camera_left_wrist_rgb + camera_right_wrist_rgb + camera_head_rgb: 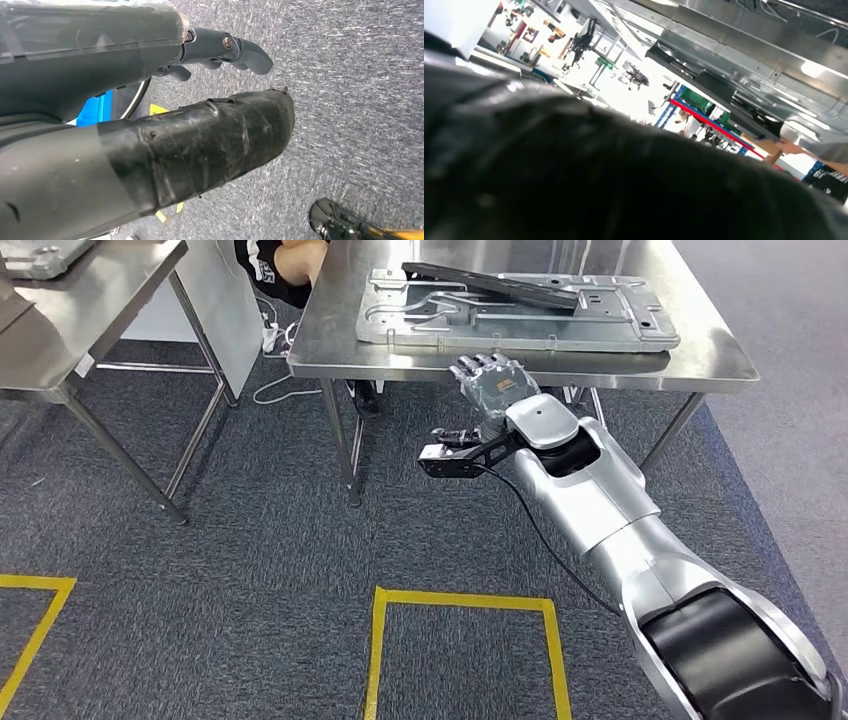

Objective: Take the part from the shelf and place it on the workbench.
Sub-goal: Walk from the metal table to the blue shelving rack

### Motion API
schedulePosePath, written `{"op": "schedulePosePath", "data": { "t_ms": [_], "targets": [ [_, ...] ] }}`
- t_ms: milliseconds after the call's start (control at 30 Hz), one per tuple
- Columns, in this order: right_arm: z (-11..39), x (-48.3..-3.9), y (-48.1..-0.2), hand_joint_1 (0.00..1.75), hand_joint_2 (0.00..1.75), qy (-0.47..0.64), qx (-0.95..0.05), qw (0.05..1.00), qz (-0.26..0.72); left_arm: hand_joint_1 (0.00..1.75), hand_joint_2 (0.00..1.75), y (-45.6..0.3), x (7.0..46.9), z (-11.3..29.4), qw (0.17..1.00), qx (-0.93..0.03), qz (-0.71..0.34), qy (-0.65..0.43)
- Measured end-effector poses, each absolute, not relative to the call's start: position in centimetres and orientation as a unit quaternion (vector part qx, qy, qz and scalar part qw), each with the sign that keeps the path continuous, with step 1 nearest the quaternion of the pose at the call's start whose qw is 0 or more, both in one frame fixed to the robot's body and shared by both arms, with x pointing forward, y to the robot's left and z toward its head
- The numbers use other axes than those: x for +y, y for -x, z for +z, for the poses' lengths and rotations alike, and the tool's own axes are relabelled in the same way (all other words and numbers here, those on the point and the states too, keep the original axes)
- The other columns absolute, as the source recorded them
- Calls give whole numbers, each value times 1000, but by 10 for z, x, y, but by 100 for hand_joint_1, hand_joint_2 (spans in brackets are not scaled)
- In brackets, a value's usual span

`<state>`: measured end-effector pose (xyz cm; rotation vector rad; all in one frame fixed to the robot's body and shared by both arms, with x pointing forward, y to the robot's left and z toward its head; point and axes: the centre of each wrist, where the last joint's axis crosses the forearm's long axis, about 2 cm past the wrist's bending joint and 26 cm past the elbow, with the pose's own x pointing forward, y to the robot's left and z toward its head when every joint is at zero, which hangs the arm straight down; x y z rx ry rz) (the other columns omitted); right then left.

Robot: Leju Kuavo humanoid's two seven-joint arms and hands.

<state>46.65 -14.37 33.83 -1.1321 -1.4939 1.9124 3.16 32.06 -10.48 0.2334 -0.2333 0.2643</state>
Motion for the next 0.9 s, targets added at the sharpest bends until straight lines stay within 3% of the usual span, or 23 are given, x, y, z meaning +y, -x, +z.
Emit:
{"op": "schedulePosePath", "data": {
  "t_ms": [900],
  "targets": [
    [335,-144,-466,0,0,409,-542,231,696,0,0,-31,322,-105,978,-116,131,-118]
  ]
}}
